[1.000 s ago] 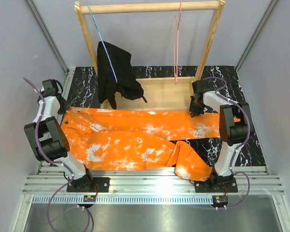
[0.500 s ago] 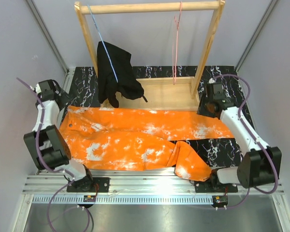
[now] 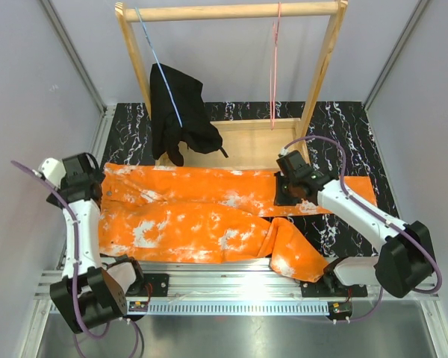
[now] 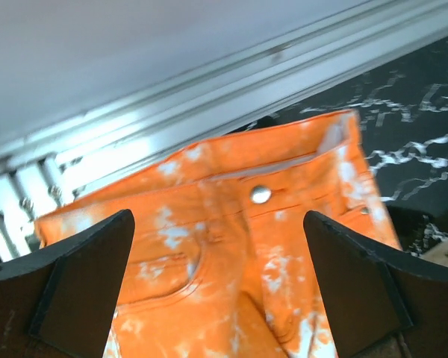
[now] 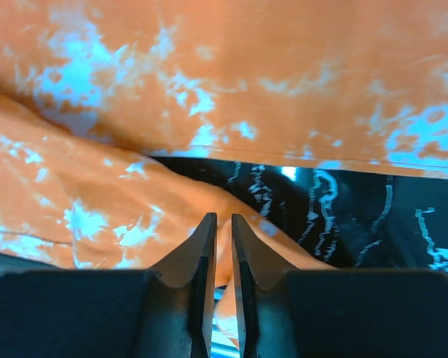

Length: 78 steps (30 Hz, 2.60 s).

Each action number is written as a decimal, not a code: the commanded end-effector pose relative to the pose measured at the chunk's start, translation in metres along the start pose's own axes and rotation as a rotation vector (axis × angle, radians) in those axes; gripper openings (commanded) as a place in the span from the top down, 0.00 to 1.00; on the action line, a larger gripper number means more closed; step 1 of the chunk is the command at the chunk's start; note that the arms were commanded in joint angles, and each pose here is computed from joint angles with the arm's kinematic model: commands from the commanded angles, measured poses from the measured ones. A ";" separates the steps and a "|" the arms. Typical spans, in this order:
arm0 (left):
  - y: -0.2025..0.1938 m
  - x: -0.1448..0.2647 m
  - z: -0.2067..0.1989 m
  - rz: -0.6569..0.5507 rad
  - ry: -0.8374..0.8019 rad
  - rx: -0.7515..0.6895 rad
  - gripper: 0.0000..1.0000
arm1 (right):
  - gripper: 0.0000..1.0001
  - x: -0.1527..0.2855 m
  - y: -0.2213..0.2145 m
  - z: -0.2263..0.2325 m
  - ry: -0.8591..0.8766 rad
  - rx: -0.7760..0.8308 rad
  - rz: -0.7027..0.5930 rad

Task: Place the trousers on the hanger
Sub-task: Fold the trousers

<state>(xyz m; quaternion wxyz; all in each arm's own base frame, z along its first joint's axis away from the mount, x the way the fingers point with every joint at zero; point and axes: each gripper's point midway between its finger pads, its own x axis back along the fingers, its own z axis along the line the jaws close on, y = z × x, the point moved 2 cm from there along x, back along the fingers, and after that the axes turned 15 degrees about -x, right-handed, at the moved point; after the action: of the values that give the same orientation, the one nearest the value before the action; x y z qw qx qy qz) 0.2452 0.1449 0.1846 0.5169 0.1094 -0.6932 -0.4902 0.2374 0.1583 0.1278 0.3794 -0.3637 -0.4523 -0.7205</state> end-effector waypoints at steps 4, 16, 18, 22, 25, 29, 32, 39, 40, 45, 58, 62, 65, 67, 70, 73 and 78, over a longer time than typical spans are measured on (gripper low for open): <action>-0.071 -0.003 0.049 0.121 0.190 0.207 0.02 | 0.79 -0.004 -0.009 0.029 0.068 -0.002 -0.007; -0.124 -0.007 0.086 0.127 0.408 0.350 0.18 | 0.78 -0.001 -0.012 0.025 0.074 0.002 -0.023; -0.132 -0.011 0.085 0.146 0.422 0.377 0.22 | 0.78 -0.002 -0.013 0.025 0.074 -0.003 -0.020; -0.145 -0.017 0.083 0.188 0.428 0.378 0.24 | 0.78 0.000 -0.011 0.023 0.062 0.000 -0.030; -0.142 -0.020 0.080 0.174 0.413 0.383 0.23 | 0.77 0.001 -0.009 0.022 0.051 0.003 -0.039; -0.143 -0.023 0.080 0.206 0.434 0.360 0.16 | 0.78 0.000 -0.009 0.023 0.056 0.000 -0.035; -0.142 -0.026 0.079 0.250 0.463 0.323 0.13 | 0.78 0.003 -0.008 0.025 0.067 -0.002 -0.041; -0.141 -0.034 0.078 0.317 0.497 0.288 0.30 | 0.77 0.015 -0.003 0.022 0.061 -0.004 -0.078; -0.142 -0.036 0.077 0.324 0.494 0.279 0.34 | 0.77 0.017 -0.002 0.021 0.064 -0.004 -0.084; -0.143 -0.037 0.081 0.339 0.501 0.274 0.62 | 0.77 0.023 0.001 0.018 0.057 -0.004 -0.111; -0.143 -0.037 0.089 0.322 0.513 0.238 1.00 | 0.76 0.028 -0.001 0.008 0.031 -0.011 -0.131; -0.130 -0.037 0.079 0.308 0.443 0.237 1.00 | 0.76 0.024 0.000 0.004 0.002 0.002 -0.134; -0.109 -0.032 0.072 0.263 0.373 0.227 1.00 | 0.76 0.014 -0.003 -0.001 -0.055 0.011 -0.098; -0.082 -0.028 0.063 0.195 0.297 0.216 1.00 | 0.76 0.007 -0.009 -0.004 -0.077 -0.003 -0.067; -0.051 -0.019 0.055 0.121 0.221 0.198 1.00 | 0.72 0.002 -0.022 -0.014 -0.102 -0.039 -0.033; -0.030 -0.010 0.049 0.073 0.176 0.222 1.00 | 0.68 0.006 -0.038 -0.032 -0.147 -0.075 -0.016; -0.012 -0.010 0.040 0.018 0.112 0.201 1.00 | 0.58 0.026 -0.064 -0.038 -0.082 -0.128 0.009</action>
<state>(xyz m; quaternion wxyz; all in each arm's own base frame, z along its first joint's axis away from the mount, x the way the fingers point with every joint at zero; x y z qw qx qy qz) 0.1931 0.1587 0.1459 0.5879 0.1711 -0.6968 -0.3736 0.1781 0.1322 0.0988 0.3391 -0.4318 -0.4489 -0.7050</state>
